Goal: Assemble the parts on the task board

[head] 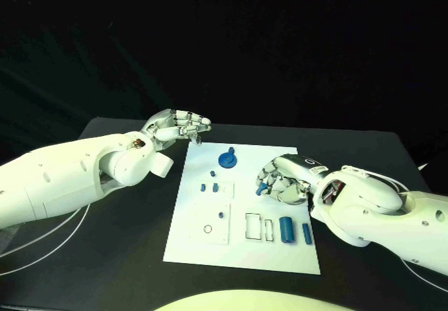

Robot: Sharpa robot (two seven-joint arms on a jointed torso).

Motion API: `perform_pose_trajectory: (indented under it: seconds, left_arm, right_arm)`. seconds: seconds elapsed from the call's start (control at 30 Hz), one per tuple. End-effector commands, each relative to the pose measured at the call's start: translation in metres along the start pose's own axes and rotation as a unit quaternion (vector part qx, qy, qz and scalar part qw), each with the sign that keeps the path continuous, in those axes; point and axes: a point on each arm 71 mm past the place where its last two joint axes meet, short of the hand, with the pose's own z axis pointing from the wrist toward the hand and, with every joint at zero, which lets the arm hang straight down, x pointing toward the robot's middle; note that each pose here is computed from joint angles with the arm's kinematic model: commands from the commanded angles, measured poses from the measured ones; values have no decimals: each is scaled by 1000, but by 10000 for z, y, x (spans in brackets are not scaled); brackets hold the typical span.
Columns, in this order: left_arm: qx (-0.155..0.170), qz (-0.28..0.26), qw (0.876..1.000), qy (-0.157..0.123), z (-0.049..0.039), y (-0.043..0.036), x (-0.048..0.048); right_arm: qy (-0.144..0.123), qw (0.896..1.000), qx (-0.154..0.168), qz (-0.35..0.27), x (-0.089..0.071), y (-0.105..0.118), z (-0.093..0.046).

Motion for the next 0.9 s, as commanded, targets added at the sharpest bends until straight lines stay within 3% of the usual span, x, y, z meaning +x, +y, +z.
perform_pose_trajectory:
  seconds: [0.03,0.2,0.5,0.9]
  left_arm:
    - [3,-4,1000,10,11,-7,27]
    - [4,-4,1000,11,21,-6,34]
    - [5,-6,1000,17,45,0,67]
    - [5,2,1000,13,64,6,78]
  right_arm:
    - [9,1000,-23,5,46,172,28]
    - [13,998,-58,1,128,394,95]
    - [30,993,-118,0,440,753,259]
    - [43,990,-136,1,744,901,369]
